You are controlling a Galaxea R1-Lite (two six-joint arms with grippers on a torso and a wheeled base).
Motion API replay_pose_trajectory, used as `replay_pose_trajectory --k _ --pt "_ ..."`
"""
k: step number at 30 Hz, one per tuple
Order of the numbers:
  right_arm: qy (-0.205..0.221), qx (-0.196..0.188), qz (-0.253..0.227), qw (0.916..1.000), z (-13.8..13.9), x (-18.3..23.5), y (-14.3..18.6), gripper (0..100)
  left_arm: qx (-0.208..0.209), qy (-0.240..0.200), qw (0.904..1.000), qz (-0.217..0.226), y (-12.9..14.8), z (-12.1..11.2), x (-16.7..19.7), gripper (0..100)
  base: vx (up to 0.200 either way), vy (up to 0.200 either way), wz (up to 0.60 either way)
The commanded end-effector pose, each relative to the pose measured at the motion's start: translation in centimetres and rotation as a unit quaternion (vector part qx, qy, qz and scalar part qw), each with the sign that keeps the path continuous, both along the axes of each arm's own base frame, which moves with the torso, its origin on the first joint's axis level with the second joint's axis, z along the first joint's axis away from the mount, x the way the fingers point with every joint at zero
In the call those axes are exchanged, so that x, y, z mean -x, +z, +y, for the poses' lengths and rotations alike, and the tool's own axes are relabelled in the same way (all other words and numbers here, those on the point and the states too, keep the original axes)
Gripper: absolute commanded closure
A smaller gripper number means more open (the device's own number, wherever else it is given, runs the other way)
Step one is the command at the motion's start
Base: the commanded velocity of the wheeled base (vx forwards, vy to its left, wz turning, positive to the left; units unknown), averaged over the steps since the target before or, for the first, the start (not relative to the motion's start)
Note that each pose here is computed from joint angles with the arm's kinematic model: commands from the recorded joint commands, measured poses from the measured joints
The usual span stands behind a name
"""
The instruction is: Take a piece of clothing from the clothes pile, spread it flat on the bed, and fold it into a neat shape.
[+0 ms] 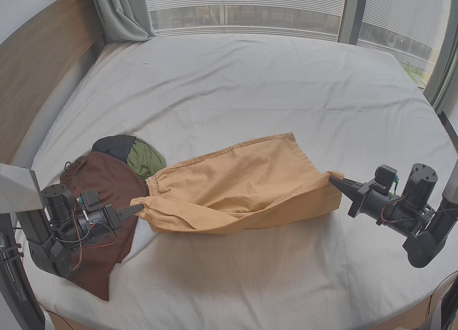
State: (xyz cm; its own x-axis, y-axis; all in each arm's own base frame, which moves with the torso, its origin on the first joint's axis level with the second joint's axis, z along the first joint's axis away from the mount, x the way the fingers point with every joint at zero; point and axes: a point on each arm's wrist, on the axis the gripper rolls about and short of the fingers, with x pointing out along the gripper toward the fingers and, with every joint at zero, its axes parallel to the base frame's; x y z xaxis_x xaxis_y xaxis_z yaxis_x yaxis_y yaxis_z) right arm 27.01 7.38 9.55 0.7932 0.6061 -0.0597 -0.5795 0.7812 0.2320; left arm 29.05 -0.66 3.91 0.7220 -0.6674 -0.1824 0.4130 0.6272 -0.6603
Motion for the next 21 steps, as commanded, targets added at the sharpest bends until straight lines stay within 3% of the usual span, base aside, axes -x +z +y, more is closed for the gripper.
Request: replay_pose_trajectory --k 1,21 --pt "0.001 0.001 0.001 1.0000 0.4 -1.6 -0.8 100 -0.002 0.008 1.0000 -0.005 0.2 -0.1 -0.2 100 0.000 0.000 0.00" --pt "-0.002 -0.039 -0.070 0.9968 1.3 -7.0 1.3 100 0.019 0.039 0.9991 -0.004 0.7 -0.4 -1.4 100 0.000 0.000 0.00"
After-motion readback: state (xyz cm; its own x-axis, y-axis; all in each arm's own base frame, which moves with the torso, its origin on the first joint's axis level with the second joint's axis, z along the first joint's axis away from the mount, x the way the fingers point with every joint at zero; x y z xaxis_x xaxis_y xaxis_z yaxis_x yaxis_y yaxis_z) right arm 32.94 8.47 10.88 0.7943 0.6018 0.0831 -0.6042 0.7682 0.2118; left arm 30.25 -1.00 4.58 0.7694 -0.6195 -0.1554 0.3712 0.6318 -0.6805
